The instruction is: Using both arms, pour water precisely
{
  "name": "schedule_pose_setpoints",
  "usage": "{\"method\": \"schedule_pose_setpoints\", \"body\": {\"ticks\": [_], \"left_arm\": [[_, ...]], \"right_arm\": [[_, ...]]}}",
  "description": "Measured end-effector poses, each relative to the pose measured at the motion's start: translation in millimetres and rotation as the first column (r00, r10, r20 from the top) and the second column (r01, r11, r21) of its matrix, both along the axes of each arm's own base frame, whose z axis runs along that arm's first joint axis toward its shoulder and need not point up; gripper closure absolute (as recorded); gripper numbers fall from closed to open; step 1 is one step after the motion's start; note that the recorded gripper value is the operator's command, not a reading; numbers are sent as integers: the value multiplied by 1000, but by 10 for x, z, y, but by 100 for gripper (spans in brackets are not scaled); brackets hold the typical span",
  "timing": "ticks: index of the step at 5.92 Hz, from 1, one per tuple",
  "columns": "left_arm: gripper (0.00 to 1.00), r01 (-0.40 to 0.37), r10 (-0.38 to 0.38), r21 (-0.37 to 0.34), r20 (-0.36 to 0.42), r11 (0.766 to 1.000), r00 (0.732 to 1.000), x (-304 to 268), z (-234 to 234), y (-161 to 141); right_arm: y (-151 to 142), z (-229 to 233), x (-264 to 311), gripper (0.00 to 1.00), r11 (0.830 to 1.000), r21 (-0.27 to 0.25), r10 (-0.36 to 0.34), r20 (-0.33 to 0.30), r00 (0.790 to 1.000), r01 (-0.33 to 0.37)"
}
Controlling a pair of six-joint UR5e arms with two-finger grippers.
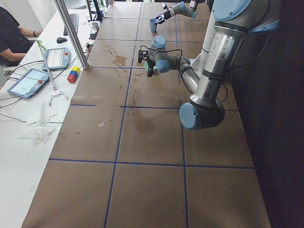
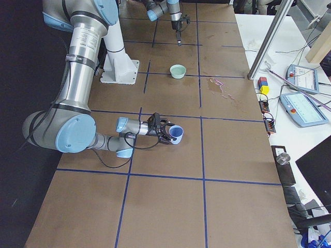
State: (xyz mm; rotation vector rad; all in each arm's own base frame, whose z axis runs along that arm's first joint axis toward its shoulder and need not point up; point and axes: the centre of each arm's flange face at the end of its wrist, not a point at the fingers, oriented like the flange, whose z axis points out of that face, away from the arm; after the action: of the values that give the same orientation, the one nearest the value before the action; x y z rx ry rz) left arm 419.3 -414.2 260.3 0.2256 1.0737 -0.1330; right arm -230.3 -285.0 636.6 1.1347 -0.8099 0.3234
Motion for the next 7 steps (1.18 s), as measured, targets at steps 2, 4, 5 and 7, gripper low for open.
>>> {"method": "schedule_pose_setpoints", "body": {"ticks": [2, 4, 5, 7], "left_arm": [[0, 0, 0, -1, 2, 1000, 1000, 5, 9, -3], [0, -1, 1, -3, 4, 1000, 1000, 16, 19, -3], [0, -2, 2, -3, 5, 1000, 1000, 25, 25, -2], [0, -8, 8, -7, 10, 1000, 1000, 78, 43, 0]], "right_arm": [[-46, -70, 153, 0, 1000, -3, -5, -1, 1000, 5], [-211, -112, 353, 0, 999, -29, -28, 13, 1000, 28], [-275, -111, 441, 0, 998, -43, -40, 20, 999, 41], [-476, -140, 662, 0, 993, -88, -71, 36, 997, 74]]}}
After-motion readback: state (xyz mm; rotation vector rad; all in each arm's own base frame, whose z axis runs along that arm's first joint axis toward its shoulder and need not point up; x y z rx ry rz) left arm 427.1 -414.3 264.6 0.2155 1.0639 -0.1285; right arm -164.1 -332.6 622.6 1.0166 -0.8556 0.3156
